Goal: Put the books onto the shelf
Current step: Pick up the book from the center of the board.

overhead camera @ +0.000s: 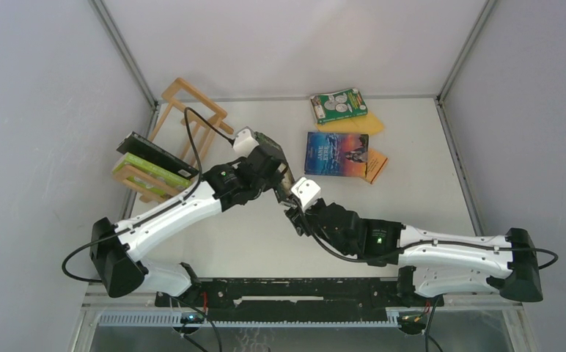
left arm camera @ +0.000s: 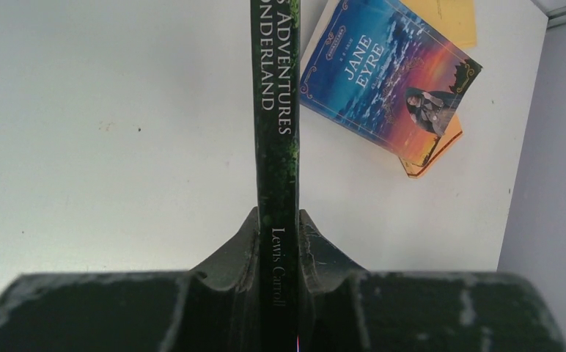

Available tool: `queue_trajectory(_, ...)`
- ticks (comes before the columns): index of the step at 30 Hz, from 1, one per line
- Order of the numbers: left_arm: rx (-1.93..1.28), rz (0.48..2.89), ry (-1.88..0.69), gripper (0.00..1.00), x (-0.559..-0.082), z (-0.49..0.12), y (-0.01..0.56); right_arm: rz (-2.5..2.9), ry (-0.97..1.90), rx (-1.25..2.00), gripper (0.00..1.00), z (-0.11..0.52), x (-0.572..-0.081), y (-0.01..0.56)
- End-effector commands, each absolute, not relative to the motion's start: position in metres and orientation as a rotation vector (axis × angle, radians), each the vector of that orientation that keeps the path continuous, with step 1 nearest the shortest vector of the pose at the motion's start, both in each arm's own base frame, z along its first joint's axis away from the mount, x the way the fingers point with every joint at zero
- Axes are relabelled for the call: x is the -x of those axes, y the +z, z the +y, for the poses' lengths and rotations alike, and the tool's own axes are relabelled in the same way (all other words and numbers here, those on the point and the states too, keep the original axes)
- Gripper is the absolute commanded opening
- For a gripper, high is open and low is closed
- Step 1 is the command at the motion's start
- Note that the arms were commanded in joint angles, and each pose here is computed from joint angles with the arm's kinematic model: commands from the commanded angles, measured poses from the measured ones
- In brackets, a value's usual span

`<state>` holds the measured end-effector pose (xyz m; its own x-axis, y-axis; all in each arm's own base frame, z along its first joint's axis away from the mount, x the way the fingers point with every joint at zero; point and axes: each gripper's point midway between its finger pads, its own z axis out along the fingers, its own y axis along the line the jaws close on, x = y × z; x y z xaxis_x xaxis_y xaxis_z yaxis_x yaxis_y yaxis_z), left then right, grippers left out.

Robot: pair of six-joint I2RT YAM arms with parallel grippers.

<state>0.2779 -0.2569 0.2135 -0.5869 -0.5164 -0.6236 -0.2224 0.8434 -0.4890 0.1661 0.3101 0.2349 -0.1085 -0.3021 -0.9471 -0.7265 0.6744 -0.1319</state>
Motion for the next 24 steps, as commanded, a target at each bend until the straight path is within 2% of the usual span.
queue_trajectory(1, 0.527, 2.121, -0.588, 0.00, -0.287, -0.267, 0.260, 1.621, 0.453, 0.809, 0.53, 0.325, -0.170, 0.260)
queue_trajectory(11, 0.503, 2.141, -0.593, 0.00, -0.282, -0.262, 0.258, 1.640, 0.400, 0.834, 0.58, 0.345, -0.175, 0.253)
queue_trajectory(24, 0.411, 2.164, -0.670, 0.00, -0.272, -0.270, 0.261, 1.666, 0.267, 0.854, 0.58, 0.354, -0.195, 0.229)
